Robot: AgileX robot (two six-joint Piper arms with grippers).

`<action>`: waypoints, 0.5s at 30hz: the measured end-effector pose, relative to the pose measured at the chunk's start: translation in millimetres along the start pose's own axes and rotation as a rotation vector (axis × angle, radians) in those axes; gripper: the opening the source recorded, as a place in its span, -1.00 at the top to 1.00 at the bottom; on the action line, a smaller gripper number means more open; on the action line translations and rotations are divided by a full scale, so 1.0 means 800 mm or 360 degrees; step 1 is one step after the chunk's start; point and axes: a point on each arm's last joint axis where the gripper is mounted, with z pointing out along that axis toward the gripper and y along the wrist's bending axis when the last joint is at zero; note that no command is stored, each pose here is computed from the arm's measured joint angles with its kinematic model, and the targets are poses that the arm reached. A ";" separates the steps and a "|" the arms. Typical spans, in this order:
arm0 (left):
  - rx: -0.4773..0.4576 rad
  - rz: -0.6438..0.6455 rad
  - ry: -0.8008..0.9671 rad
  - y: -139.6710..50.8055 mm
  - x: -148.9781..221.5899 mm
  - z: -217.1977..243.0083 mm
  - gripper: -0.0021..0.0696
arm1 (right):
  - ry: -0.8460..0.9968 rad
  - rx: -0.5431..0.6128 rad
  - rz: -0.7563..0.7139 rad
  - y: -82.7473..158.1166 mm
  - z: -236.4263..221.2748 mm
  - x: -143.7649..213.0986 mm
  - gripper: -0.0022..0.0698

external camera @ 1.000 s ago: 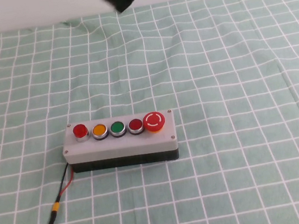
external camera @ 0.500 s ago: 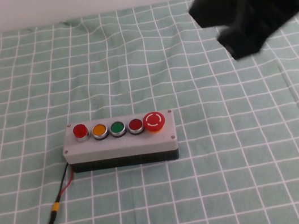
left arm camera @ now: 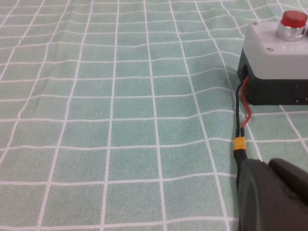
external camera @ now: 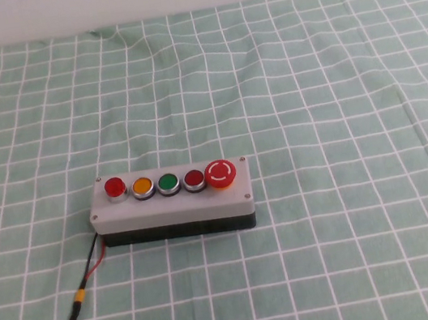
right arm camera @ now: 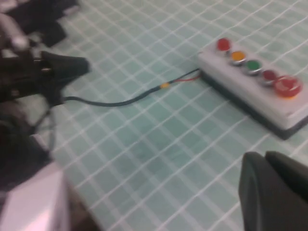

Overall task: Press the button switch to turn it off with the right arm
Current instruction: 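Press the lit red button on the button box to turn it off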

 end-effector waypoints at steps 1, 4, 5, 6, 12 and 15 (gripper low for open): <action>0.0000 0.0000 0.0000 0.000 0.000 0.000 0.95 | 0.0011 -0.0039 0.0044 0.002 0.000 0.011 0.97; 0.0000 0.0000 0.0000 0.000 0.000 0.000 0.95 | 0.0047 -0.0148 0.0173 0.007 0.000 0.038 0.97; 0.0000 0.0000 0.0000 0.000 0.000 0.000 0.95 | 0.0073 -0.0168 0.0201 0.007 0.002 0.046 0.97; 0.0000 0.0000 0.0000 0.000 0.000 0.000 0.95 | 0.0112 -0.0180 0.0221 0.007 0.005 0.054 0.98; 0.0000 0.0000 0.0000 0.000 0.000 0.000 0.95 | 0.0291 -0.0166 0.0249 0.001 0.020 0.086 0.98; 0.0000 0.0000 0.0000 0.000 0.000 0.000 0.95 | 0.0308 -0.0095 0.0182 -0.005 0.022 0.091 0.98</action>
